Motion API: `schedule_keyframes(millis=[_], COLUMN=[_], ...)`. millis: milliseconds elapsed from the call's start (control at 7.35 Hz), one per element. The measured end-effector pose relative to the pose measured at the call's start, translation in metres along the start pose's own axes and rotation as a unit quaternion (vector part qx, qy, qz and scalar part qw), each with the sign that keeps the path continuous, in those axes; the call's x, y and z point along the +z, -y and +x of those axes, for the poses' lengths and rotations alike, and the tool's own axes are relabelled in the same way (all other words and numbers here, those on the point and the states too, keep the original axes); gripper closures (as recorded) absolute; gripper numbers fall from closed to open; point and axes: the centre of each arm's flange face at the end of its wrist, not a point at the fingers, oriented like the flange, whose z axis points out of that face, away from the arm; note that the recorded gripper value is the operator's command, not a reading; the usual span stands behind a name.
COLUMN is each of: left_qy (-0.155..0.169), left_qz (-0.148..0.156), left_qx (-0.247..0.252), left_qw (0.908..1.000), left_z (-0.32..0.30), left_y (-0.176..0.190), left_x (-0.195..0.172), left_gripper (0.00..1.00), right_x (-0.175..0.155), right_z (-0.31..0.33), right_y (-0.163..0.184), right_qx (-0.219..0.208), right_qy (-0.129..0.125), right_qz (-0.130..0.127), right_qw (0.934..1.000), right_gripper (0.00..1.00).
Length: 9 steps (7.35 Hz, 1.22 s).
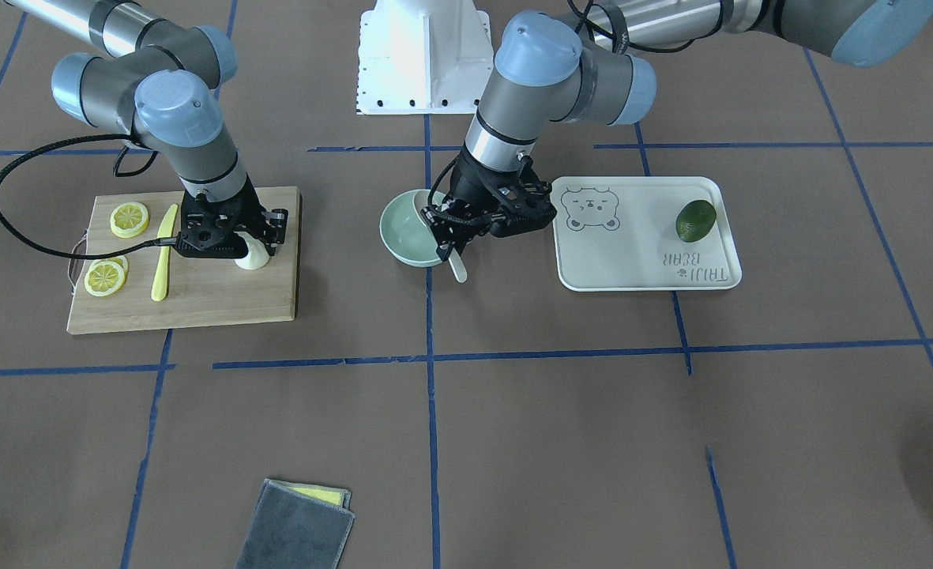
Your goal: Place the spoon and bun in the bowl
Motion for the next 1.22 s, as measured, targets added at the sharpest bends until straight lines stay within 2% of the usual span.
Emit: schedule_keyframes(millis=[544, 952, 1088, 1224], left_qy=[-0.017, -0.019, -0.019, -0.019], left_qz=[-0.007, -0.013, -0.013, -0.013], left_qx=[-0.016, -0.010, -0.008, -0.007], left_qw=[0.9997, 0.9997, 0.9997, 0.9997], left_z=[0.000, -0.001, -0.002, -0.003], left_y=[-0.005, -0.015, -0.017, -0.017], left_x=[0.027, 0.030, 0.030, 0.030], left_gripper=[1.00, 1.00, 0.59, 0.01], right_x=[-0.029, -0.042, -0.043, -0.044], right_z=[-0.002, -0.002, -0.002, -0.003], right_y=[-0.001, 0.006, 0.007, 0.007], right_qx=[0.001, 0.006, 0.007, 0.006], right_qy=[0.012, 0.014, 0.015, 0.016], right_qz=[0.005, 0.012, 0.013, 0.014], right_qw=[0.9999, 0.9998, 0.9998, 0.9998], right_gripper=[0.91, 0.91, 0.90, 0.91])
